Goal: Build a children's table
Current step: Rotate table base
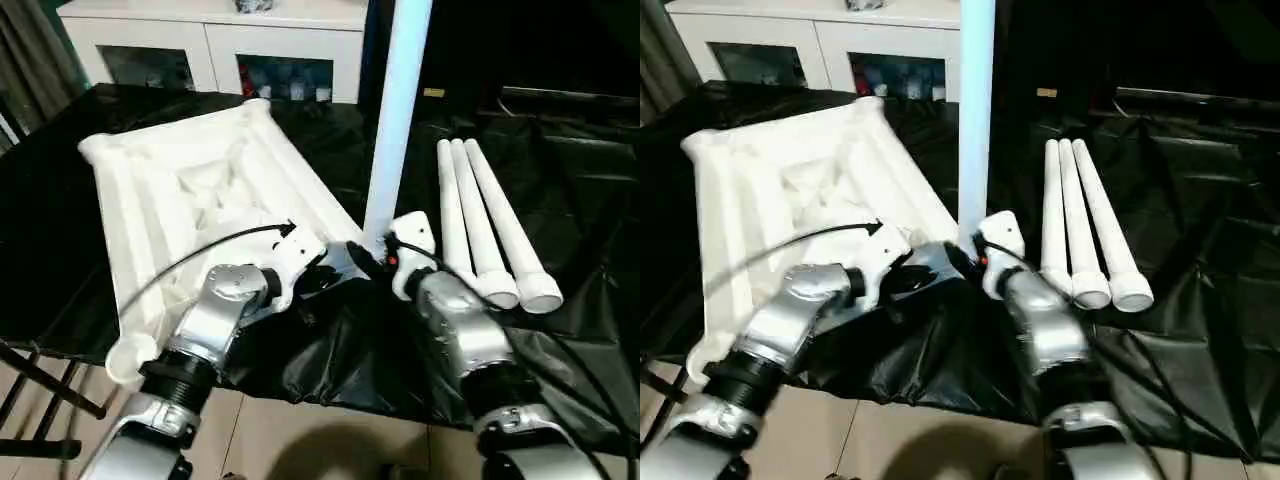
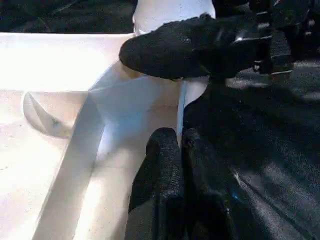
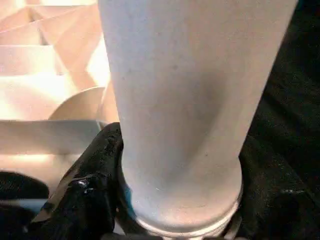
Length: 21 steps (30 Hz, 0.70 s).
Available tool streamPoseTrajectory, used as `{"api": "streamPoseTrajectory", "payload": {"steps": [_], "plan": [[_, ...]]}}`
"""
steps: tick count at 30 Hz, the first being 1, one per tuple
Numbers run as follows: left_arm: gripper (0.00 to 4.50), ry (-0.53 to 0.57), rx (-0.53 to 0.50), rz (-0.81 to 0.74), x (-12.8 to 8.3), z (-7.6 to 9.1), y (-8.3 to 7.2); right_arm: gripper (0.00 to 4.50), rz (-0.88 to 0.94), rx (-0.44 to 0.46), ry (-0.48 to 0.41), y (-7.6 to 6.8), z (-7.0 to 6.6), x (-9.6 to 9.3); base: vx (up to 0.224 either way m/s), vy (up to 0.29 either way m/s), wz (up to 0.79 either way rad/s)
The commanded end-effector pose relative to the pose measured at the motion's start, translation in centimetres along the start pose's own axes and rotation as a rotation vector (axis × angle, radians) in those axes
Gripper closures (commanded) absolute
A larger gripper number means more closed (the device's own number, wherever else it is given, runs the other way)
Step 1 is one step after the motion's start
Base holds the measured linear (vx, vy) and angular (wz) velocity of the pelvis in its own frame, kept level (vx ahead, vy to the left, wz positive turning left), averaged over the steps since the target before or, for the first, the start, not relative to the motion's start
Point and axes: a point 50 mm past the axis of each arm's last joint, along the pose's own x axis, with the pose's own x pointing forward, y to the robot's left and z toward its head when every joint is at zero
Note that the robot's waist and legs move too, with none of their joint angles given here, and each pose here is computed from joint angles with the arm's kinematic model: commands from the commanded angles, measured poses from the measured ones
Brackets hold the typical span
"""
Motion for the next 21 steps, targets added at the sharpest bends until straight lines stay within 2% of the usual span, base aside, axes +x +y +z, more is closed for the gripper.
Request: {"api": "streamPoseTrajectory", "payload": {"steps": [1, 3, 6, 11, 13, 14, 18, 21], "plan": [[4.50, -0.053, -0.016, 0.069, 1.2, 1.3, -0.8, 1.05, 0.244, 0.074, 0.072, 6.8, -1.9, 1.3, 0.000, 0.000, 0.00], [4.50, -0.069, 0.006, 0.045, 1.2, 1.4, -1.1, 0.91, 0.222, 0.075, 0.068, 6.4, -1.8, 1.3, 0.000, 0.000, 0.00], [4.50, -0.067, 0.024, 0.032, 1.1, 1.2, -1.4, 0.74, 0.171, 0.024, 0.049, 5.4, -1.7, 1.1, 0.000, 0.000, 0.00], [4.50, -0.063, 0.044, 0.042, 0.9, 0.6, -1.0, 0.74, 0.052, -0.007, -0.019, 2.3, -0.3, -0.4, 0.000, 0.000, 0.00], [4.06, -0.058, 0.038, 0.059, 0.9, 0.5, -0.7, 0.60, 0.037, -0.023, -0.022, 1.9, -0.2, -0.7, 0.000, 0.000, 0.00], [4.06, -0.060, 0.028, 0.097, 0.9, 0.5, -0.2, 0.60, 0.017, -0.050, -0.025, 1.3, 0.0, -1.3, 0.000, 0.000, 0.00], [3.63, -0.073, 0.046, 0.158, 0.8, 0.7, 0.6, 0.60, 0.004, -0.038, -0.055, 0.3, 0.6, -2.8, 0.000, 0.000, 0.00], [3.37, -0.128, 0.010, 0.255, 0.1, 1.3, 1.9, 0.60, -0.014, -0.035, -0.075, -0.2, 1.1, -3.9, 0.000, 0.000, 0.00]]}}
